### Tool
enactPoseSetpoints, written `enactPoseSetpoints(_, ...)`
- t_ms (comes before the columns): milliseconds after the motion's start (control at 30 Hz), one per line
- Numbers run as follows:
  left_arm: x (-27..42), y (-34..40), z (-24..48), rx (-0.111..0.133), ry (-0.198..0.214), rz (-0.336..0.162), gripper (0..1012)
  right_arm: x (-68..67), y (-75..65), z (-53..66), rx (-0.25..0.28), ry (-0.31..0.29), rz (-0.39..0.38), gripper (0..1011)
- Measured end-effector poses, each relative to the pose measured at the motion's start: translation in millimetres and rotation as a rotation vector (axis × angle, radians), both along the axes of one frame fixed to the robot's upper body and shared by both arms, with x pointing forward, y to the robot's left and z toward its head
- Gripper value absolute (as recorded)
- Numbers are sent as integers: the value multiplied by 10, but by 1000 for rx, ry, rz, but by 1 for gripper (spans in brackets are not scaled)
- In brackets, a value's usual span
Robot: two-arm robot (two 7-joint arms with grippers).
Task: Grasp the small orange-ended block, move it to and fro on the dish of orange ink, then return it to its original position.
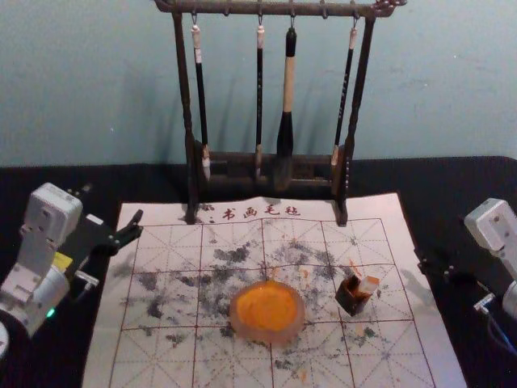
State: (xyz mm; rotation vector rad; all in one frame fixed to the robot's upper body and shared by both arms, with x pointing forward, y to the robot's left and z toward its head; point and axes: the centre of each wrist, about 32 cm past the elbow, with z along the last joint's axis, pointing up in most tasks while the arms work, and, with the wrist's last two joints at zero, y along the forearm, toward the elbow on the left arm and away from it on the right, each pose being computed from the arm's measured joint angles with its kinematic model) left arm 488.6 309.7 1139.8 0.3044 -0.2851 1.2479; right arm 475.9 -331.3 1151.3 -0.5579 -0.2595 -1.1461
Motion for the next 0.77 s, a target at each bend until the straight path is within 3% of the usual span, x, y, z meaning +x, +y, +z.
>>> enactPoseSetpoints(767,0,0,0,0,0,0,1001,1,-1,3,0,0,1,1003)
